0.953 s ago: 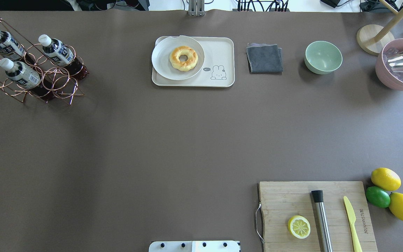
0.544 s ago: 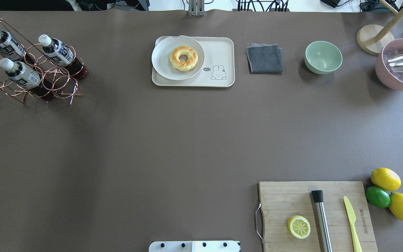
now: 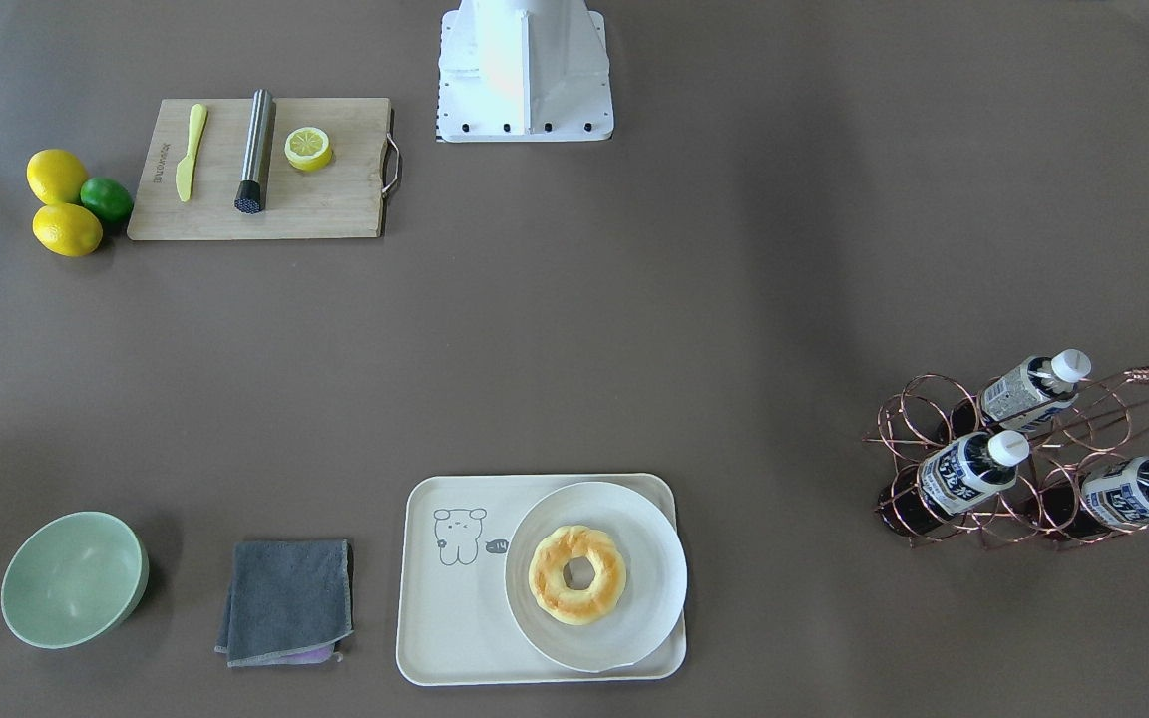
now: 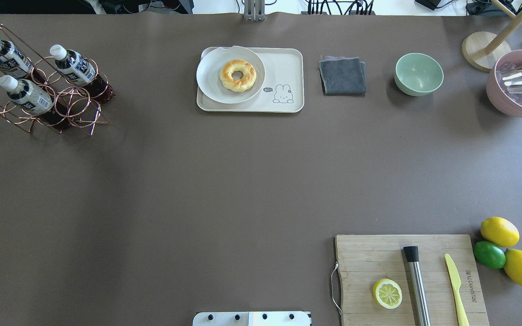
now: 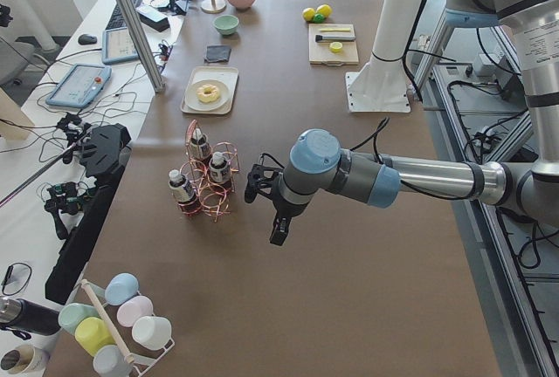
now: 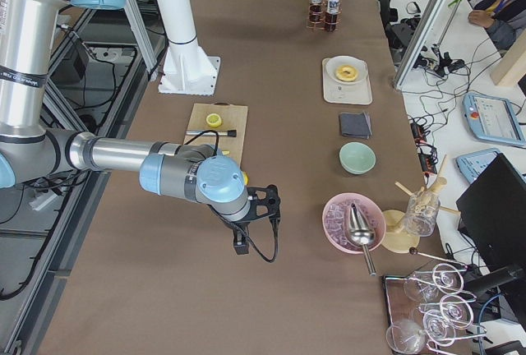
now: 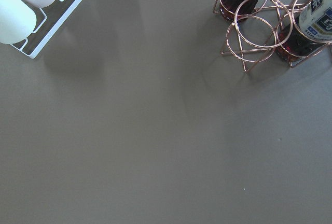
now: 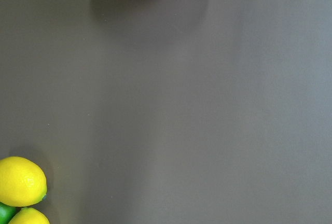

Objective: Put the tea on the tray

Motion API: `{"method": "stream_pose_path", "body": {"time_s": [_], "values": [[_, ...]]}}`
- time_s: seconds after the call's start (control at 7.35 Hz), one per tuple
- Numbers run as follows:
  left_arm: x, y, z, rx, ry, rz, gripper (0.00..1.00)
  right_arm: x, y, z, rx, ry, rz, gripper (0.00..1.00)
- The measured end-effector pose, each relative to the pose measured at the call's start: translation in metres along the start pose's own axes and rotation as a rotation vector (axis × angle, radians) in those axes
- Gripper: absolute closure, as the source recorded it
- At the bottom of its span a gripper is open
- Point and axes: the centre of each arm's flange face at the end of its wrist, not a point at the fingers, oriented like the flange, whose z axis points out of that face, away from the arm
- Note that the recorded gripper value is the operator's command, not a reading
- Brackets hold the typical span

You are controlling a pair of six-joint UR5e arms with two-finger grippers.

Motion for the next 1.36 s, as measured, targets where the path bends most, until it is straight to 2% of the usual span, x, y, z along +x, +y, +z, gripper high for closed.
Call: {"method": "stream_pose_path", "body": {"time_s": [0.68,0.82,1.09,1.36], "values": [[0.004,-0.003,0.002,-0.003,0.004,0.006,0.03,0.001,0.002,0.002,-0.003,-0.002,0.003,0.0],[0.018,-0.019,0.008,-0.007,0.013,0.011,0.03,0.0,0.002,0.001,0.0,-0.006,0.002,0.0],[0.062,-0.068,0.027,0.024,0.052,0.018,0.03,-0.006,-0.001,-0.002,0.017,-0.037,-0.003,0.0],[0.114,-0.115,0.047,0.057,0.09,0.017,0.03,-0.012,-0.001,-0.001,0.032,-0.093,0.001,0.0]]}}
